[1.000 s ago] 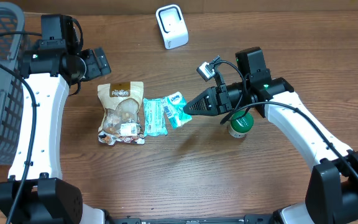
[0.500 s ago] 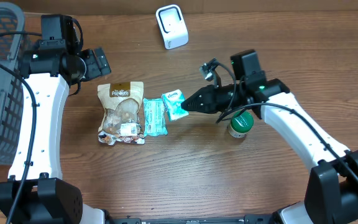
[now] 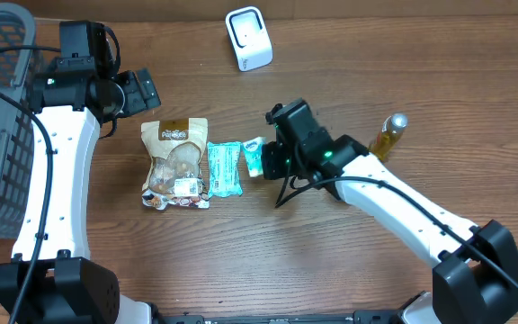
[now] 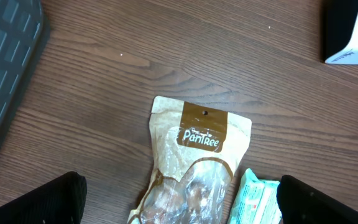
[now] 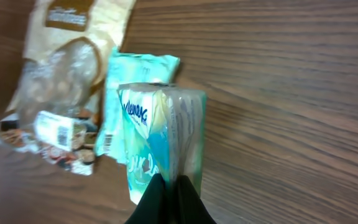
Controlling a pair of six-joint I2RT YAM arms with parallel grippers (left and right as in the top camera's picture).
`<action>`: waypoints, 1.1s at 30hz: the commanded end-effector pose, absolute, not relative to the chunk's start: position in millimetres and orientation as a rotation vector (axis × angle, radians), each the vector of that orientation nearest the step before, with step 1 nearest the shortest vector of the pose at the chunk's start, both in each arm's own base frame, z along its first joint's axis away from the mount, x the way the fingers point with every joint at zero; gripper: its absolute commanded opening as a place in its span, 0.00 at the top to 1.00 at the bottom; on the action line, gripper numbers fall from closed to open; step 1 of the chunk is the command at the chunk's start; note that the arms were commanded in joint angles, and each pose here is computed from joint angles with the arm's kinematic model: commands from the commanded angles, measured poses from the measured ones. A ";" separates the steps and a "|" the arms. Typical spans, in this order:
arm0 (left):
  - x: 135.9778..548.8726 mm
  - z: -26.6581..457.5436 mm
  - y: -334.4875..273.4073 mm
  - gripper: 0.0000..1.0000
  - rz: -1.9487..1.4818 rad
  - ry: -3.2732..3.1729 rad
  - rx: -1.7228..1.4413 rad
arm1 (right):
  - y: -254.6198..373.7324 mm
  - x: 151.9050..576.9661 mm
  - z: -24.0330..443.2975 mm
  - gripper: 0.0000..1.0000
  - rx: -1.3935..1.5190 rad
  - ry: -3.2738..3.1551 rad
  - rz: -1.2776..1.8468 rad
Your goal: Scan the item barcode
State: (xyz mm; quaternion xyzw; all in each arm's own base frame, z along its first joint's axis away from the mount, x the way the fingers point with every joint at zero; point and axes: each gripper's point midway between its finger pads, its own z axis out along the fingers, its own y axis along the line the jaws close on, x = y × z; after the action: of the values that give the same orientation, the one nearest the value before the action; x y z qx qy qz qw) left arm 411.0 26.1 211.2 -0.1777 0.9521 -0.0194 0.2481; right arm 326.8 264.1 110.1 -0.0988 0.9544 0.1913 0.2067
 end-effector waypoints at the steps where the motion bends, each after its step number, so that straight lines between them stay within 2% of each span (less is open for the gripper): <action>1: 412.5 215.2 23.7 0.00 -0.050 2.586 -0.464 | 246.0 338.2 121.0 0.96 -0.184 2.609 0.403; 7: 412.5 215.2 23.7 0.00 -0.050 2.586 -0.464 | 218.2 343.3 115.7 0.96 -0.137 2.604 0.196; 18: 412.6 215.3 23.7 0.01 -0.051 2.586 -0.464 | 199.4 354.2 120.0 0.96 -0.089 2.548 0.052; 30: 412.5 215.2 23.7 0.00 -0.050 2.587 -0.464 | 199.6 354.1 120.5 0.95 -0.090 2.549 0.053; 33: 412.5 215.2 23.7 0.00 -0.050 2.586 -0.464 | 202.1 360.6 141.5 0.97 -0.127 2.532 0.054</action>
State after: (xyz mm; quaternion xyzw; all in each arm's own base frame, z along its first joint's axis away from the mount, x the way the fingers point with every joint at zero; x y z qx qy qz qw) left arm 411.1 25.9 211.1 -0.1776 0.9521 -0.0194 0.2481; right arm 347.6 199.0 105.3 -0.0459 0.9635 0.0095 0.2637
